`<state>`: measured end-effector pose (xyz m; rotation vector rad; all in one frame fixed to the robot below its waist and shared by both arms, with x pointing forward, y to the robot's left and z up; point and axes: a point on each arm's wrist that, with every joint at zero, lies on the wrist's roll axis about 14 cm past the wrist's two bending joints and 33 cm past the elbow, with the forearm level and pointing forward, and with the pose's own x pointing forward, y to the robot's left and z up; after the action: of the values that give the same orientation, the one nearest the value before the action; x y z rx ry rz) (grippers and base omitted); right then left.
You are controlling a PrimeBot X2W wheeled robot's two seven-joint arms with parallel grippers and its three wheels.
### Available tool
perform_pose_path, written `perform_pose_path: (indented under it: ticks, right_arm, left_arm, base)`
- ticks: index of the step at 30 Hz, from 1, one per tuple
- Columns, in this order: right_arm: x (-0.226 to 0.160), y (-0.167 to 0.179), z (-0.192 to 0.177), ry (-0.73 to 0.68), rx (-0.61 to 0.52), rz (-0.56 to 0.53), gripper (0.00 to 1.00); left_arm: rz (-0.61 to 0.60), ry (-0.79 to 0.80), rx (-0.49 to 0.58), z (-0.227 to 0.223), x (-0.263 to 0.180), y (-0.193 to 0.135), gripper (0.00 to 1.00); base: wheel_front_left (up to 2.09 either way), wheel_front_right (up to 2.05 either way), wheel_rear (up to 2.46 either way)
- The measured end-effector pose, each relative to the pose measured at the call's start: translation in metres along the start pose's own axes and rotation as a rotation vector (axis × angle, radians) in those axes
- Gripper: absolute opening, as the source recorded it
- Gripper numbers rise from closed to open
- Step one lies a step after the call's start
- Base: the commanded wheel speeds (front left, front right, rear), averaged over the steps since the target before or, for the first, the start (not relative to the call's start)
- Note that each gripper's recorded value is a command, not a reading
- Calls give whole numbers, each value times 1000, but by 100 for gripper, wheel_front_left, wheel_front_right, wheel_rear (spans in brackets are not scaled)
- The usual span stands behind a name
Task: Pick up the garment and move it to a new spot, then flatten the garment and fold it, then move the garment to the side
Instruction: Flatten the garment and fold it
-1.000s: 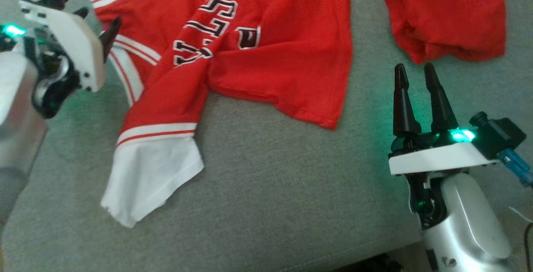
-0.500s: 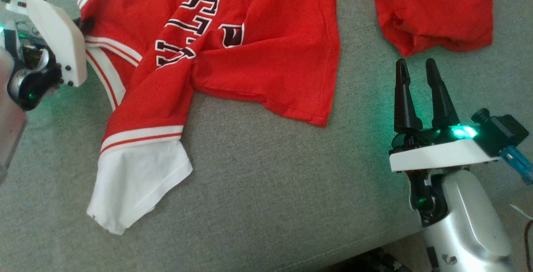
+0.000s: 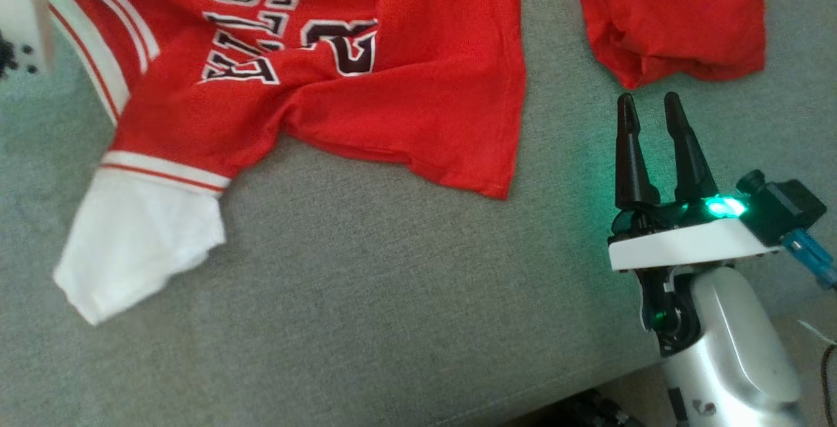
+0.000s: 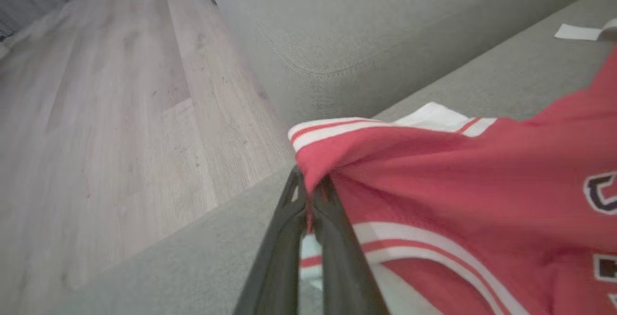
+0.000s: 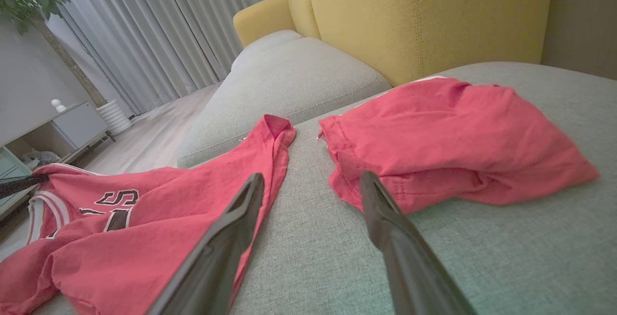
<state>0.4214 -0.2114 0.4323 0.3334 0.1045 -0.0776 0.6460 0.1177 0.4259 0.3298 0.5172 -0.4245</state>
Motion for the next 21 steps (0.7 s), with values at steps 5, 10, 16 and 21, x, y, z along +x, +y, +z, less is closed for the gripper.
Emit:
perform_pose_path:
  ticks: [5,10,16,21]
  right_arm:
    - [-1,0,0,0,-1,0,100]
    - [1,2,-2,6,1,5,100]
    - [4,9,-3,5,7,28,100]
    - [6,18,3,-14,8,53,100]
  left_arm:
    - [95,-112,56,23,-1,23,0]
    - [211,-291,101,63,-10,51,100]
    - [230,-324,95,62,-17,52,100]
    - [204,-375,20,64,-32,43,100]
  base:
    - [0,0,0]
    - [0,0,0]
    - [0,0,0]
    - [0,0,0]
